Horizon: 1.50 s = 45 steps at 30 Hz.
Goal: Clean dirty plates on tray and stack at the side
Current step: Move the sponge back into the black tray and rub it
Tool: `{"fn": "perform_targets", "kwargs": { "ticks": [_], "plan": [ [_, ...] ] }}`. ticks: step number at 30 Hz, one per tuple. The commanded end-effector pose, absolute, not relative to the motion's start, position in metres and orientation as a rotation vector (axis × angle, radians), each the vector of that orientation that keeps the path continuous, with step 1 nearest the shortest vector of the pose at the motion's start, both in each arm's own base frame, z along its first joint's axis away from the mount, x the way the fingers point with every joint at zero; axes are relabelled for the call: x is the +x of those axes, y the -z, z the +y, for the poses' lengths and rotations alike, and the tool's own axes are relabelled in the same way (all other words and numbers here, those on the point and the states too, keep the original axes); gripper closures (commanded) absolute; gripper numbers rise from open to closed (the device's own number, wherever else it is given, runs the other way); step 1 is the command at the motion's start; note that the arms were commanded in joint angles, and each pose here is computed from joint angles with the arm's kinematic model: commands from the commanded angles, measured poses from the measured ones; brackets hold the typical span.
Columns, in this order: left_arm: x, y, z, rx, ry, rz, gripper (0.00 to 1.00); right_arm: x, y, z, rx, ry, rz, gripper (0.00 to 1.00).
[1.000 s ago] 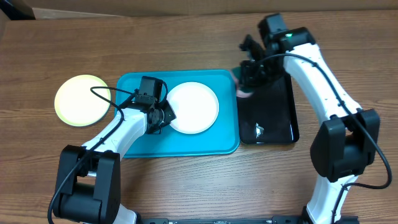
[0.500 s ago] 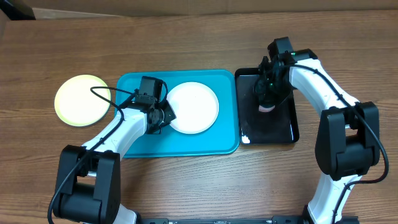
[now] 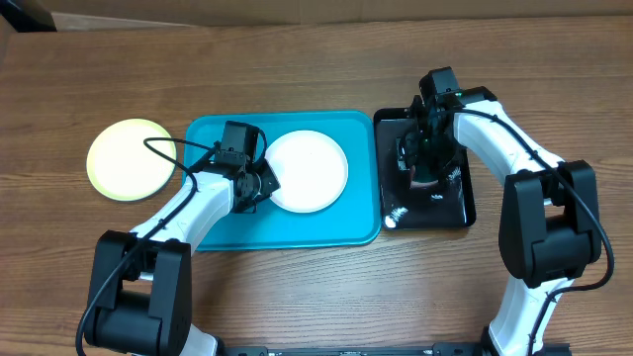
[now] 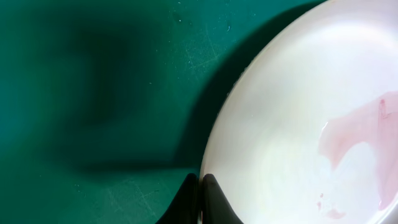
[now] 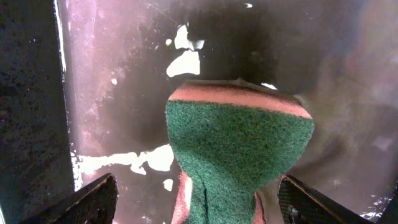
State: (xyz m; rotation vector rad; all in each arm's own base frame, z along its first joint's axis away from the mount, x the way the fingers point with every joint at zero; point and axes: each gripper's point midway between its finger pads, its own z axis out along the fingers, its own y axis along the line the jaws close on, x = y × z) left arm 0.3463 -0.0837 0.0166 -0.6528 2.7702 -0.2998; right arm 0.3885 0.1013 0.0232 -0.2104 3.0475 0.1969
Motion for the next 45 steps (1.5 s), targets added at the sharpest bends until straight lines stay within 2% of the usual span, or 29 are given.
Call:
{"fn": "perform_targets", "kwargs": {
  "ticks": [1,5,13,14,17,20,23,24,25,26,28,30,31,32,34,35,36,37,38,39,41,43,44,45],
  "plan": [
    [0.347,-0.012,-0.083,-0.647,0.258,2.781,0.96,0.389,-0.028,0.100,-0.205,-0.184,3.037,0.17],
    [0.347,-0.012,-0.083,-0.646,0.257,2.780,0.96,0.386,-0.028,0.100,-0.204,-0.182,3.046,0.26],
    [0.347,-0.012,-0.083,-0.647,0.257,2.780,0.96,0.381,-0.018,0.098,-0.204,-0.180,3.055,0.27],
    [0.347,-0.012,-0.083,-0.646,0.257,2.780,0.96,0.381,-0.016,0.098,-0.204,-0.181,3.054,0.31],
    [0.347,-0.012,-0.083,-0.647,0.257,2.780,0.96,0.382,-0.014,0.099,-0.204,-0.182,3.046,0.52],
    [0.347,-0.012,-0.083,-0.647,0.257,2.780,0.96,0.385,-0.015,0.099,-0.204,-0.184,3.031,0.96],
    [0.347,-0.012,-0.083,-0.647,0.257,2.780,0.96,0.387,-0.017,0.100,-0.205,-0.190,3.028,0.96],
    [0.347,-0.012,-0.083,-0.647,0.258,2.780,0.96,0.388,-0.019,0.100,-0.205,-0.192,3.027,0.73],
    [0.347,-0.012,-0.083,-0.647,0.257,2.780,0.96,0.388,-0.021,0.100,-0.204,-0.191,3.029,0.58],
    [0.347,-0.012,-0.083,-0.647,0.258,2.780,0.96,0.388,-0.023,0.101,-0.206,-0.191,3.030,0.48],
    [0.347,-0.012,-0.083,-0.647,0.258,2.780,0.96,0.390,-0.025,0.101,-0.205,-0.191,3.026,0.42],
    [0.347,-0.012,-0.083,-0.647,0.258,2.781,0.96,0.391,-0.025,0.101,-0.205,-0.191,3.021,0.41],
    [0.347,-0.012,-0.083,-0.647,0.258,2.781,0.96,0.392,-0.025,0.101,-0.205,-0.193,3.018,0.44],
    [0.347,-0.012,-0.083,-0.647,0.258,2.781,0.96,0.393,-0.025,0.101,-0.205,-0.193,3.014,0.55],
    [0.347,-0.012,-0.083,-0.647,0.257,2.780,0.96,0.396,-0.025,0.102,-0.205,-0.194,3.002,0.95],
    [0.347,-0.012,-0.083,-0.647,0.257,2.780,0.96,0.397,-0.025,0.102,-0.205,-0.195,2.995,0.96],
    [0.347,-0.012,-0.083,-0.646,0.257,2.781,0.96,0.398,-0.026,0.102,-0.205,-0.195,2.991,0.96],
    [0.347,-0.012,-0.083,-0.646,0.258,2.781,0.96,0.399,-0.026,0.103,-0.205,-0.196,2.988,0.73],
    [0.347,-0.012,-0.083,-0.646,0.258,2.781,0.96,0.400,-0.026,0.103,-0.205,-0.197,2.984,0.45],
    [0.347,-0.012,-0.083,-0.647,0.257,2.781,0.96,0.400,-0.026,0.103,-0.205,-0.197,2.982,0.37],
    [0.347,-0.012,-0.083,-0.647,0.257,2.781,0.96,0.401,-0.026,0.103,-0.205,-0.198,2.979,0.27],
    [0.347,-0.012,-0.083,-0.646,0.257,2.781,0.96,0.402,-0.026,0.103,-0.205,-0.199,2.974,0.24],
    [0.347,-0.012,-0.083,-0.647,0.257,2.781,0.96,0.403,-0.026,0.103,-0.205,-0.199,2.971,0.28],
    [0.347,-0.012,-0.083,-0.646,0.257,2.781,0.96,0.404,-0.026,0.104,-0.205,-0.200,2.966,0.40]
  ]
}}
